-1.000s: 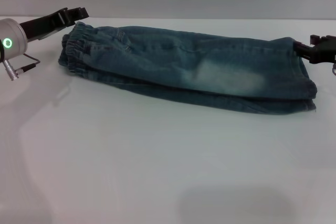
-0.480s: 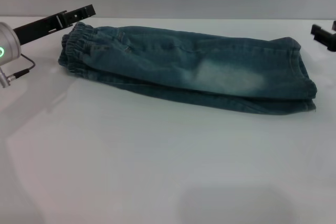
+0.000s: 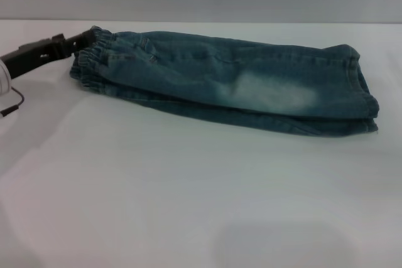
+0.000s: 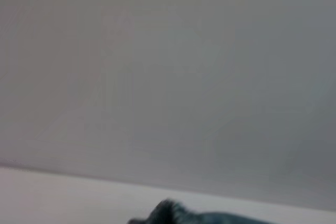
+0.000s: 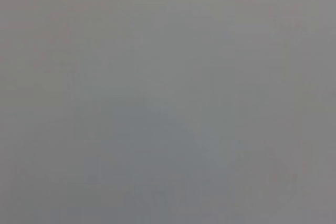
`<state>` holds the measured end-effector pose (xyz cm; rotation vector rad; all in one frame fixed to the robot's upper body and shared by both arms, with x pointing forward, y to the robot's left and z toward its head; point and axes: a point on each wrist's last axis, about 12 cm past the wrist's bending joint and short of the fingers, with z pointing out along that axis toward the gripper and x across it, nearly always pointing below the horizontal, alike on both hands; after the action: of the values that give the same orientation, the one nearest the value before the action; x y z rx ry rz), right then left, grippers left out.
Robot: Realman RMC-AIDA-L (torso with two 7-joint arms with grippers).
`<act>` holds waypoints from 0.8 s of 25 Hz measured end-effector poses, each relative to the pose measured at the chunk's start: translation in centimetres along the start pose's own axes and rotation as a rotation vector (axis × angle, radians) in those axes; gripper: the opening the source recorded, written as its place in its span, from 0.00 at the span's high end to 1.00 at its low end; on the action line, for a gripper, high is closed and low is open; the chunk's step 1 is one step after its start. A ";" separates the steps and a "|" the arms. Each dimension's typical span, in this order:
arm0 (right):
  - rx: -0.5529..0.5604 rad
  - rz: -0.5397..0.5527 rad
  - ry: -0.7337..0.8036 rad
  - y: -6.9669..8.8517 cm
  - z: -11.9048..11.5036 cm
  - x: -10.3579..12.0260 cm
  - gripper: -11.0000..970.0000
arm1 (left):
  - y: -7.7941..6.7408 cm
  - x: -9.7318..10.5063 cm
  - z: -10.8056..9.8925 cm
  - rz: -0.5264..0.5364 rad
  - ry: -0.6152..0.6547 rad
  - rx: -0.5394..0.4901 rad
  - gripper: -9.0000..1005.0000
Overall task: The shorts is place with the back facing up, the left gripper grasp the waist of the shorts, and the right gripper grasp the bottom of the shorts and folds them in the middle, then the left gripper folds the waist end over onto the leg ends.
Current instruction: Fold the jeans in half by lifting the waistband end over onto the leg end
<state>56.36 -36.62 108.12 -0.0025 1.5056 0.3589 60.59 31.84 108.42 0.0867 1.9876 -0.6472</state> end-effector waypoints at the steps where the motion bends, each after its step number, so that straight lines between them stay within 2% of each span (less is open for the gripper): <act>1: 0.017 0.003 -0.032 -0.1 -0.4 0.0 0.41 | 0.2 0.3 0.1 -0.001 0.006 -0.015 0.16; 7: 0.089 -0.009 -0.128 -0.4 -2.1 0.4 0.41 | 0.6 1.8 0.7 0.034 0.031 -0.080 0.16; 8: 0.109 0.038 -0.135 -0.6 -2.6 0.7 0.41 | 0.6 2.0 0.8 0.041 0.032 -0.088 0.16; 12: 0.145 0.112 -0.155 -0.7 -3.3 1.2 0.41 | 0.8 2.4 1.0 0.070 0.004 -0.117 0.16; 20: 0.131 0.125 -0.161 -0.5 -3.4 1.3 0.41 | 1.1 2.9 1.2 0.118 -0.004 -0.159 0.17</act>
<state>53.20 -37.57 106.51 0.2201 1.3699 0.3513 60.47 31.65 105.08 0.1046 2.0060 -0.4117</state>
